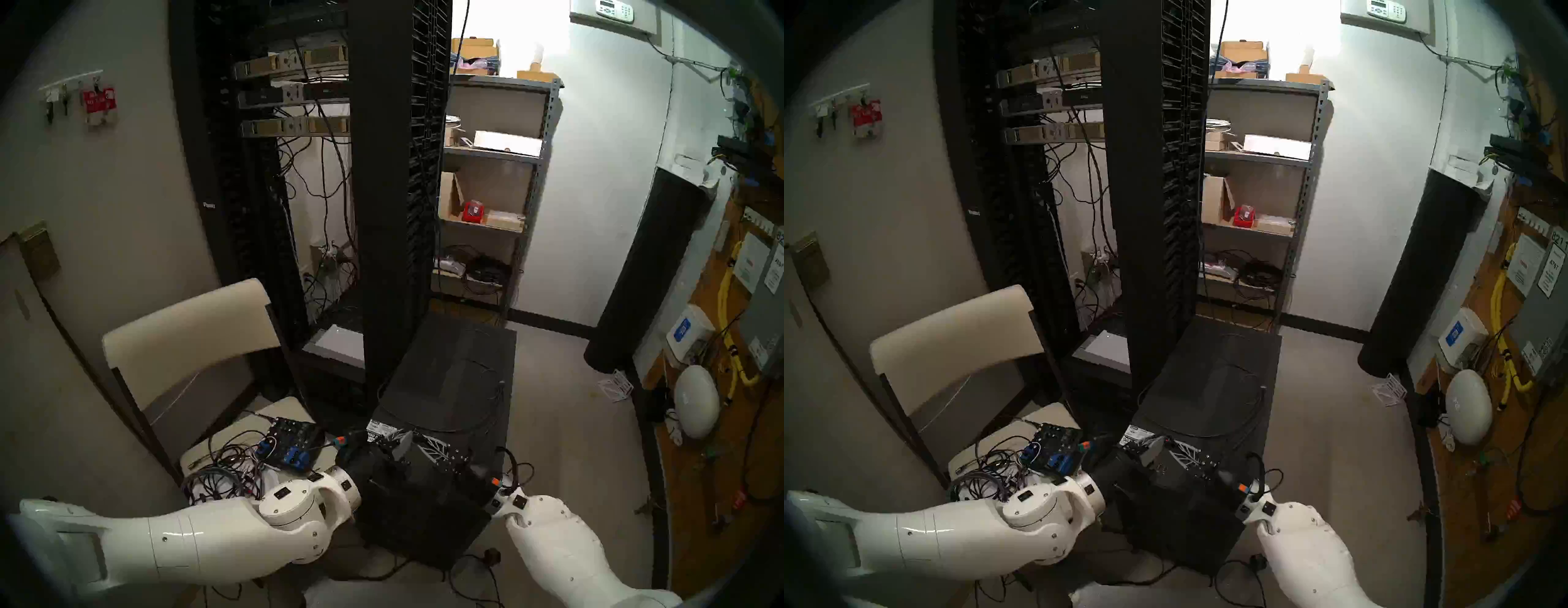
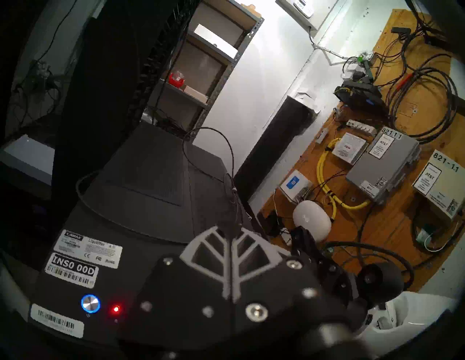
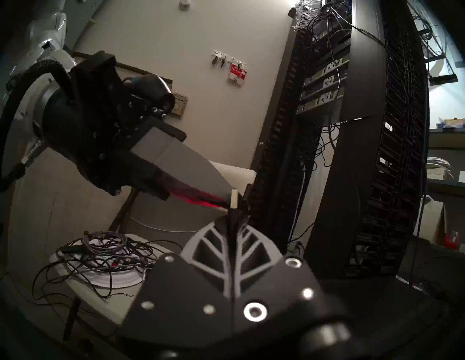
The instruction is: Insert the cable into the workstation's USB slot
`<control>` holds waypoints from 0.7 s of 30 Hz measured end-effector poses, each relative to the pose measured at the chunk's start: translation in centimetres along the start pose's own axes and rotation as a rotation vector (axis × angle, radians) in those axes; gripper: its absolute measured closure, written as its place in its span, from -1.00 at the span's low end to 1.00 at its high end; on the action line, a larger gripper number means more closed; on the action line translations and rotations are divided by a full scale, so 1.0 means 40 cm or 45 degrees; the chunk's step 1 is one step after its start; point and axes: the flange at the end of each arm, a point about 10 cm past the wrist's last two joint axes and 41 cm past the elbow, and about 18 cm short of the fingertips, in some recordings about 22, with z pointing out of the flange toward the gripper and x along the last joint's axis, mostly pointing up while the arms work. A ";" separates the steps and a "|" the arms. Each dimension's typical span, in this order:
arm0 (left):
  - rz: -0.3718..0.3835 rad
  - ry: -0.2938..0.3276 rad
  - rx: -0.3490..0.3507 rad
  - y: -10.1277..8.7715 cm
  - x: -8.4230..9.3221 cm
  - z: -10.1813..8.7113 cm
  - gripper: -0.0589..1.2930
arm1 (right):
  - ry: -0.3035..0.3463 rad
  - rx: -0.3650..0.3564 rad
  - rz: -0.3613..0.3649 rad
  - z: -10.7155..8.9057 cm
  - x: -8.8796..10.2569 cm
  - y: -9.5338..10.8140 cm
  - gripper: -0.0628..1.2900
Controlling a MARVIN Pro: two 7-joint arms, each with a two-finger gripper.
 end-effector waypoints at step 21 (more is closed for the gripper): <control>-0.003 0.018 -0.022 0.012 0.011 -0.005 0.94 | -0.052 0.057 -0.056 -0.002 -0.010 0.008 0.95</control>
